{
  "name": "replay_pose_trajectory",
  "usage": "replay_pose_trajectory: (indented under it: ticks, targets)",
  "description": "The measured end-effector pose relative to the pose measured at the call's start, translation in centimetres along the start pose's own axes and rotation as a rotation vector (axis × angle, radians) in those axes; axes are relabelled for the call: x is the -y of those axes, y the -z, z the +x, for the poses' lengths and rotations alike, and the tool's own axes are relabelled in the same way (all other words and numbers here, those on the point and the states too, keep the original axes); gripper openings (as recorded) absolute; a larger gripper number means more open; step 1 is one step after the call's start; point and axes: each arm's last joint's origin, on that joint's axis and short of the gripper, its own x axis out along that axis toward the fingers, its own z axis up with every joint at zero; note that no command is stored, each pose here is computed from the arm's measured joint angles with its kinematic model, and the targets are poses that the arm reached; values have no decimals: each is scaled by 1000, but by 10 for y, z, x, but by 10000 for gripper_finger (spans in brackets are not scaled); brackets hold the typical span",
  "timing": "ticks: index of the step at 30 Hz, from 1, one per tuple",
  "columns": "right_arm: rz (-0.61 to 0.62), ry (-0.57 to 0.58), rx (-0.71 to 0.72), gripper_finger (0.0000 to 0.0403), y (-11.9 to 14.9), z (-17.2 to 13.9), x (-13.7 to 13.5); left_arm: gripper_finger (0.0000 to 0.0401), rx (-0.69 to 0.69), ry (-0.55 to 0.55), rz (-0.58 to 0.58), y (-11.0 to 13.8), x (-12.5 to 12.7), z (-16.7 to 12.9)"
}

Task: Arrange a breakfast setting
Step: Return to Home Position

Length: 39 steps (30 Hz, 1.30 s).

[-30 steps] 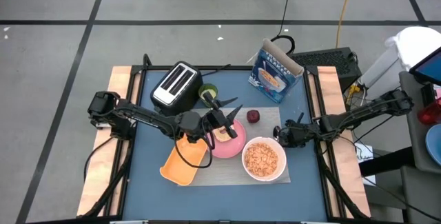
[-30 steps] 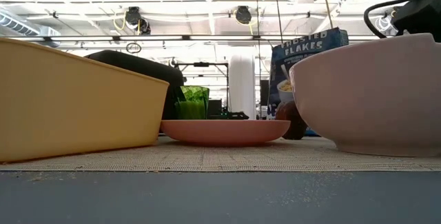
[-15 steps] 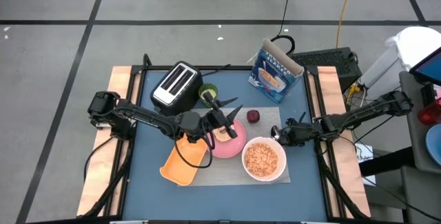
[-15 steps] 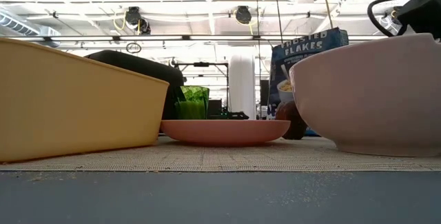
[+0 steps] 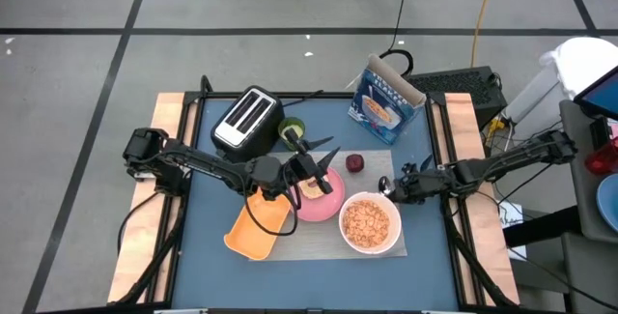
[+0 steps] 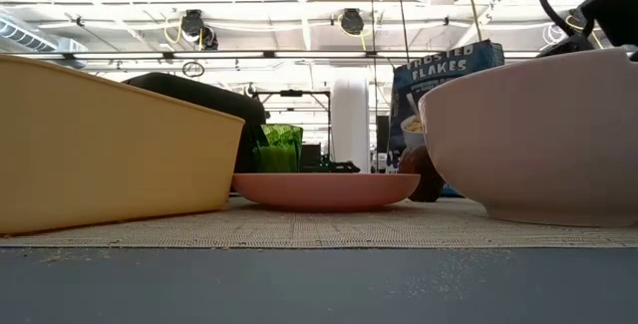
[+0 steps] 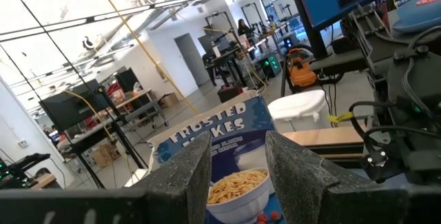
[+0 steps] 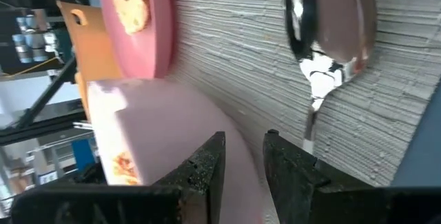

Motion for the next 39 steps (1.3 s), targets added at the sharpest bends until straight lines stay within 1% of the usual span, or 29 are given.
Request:
replay_pose_trajectory:
  ticks: [11, 19, 21, 23, 28, 30, 34, 37, 39]
  targets:
    - [-47, -128, 93, 93, -2, -9, -8, 145, 0, 0, 0, 0, 0, 0]
    - [-128, -258, 184, 93, -4, -17, -17, 145, 0, 0, 0, 0, 0, 0]
    - [-168, -318, 208, 93, -4, -20, -22, 145, 0, 0, 1, 0, 0, 0]
    - [-234, -384, 223, 93, -4, -24, -28, 145, 0, 0, 4, 0, 0, 0]
    - [-383, -600, 280, 93, -2, -36, -47, 145, 1, 2, 22, 0, 1, -1]
    - [-429, -690, 308, 93, -1, -42, -54, 145, -6, -10, 54, -3, 1, -3]
    - [-525, -870, 312, 93, 2, -55, -65, 145, -30, -50, 126, -11, 1, -13]
    - [-581, -956, 334, 93, 3, -62, -70, 145, -44, -64, 173, -22, -1, -24]
    - [-610, -991, 360, 90, 3, -65, -72, 145, -64, -32, 215, -29, -3, -34]
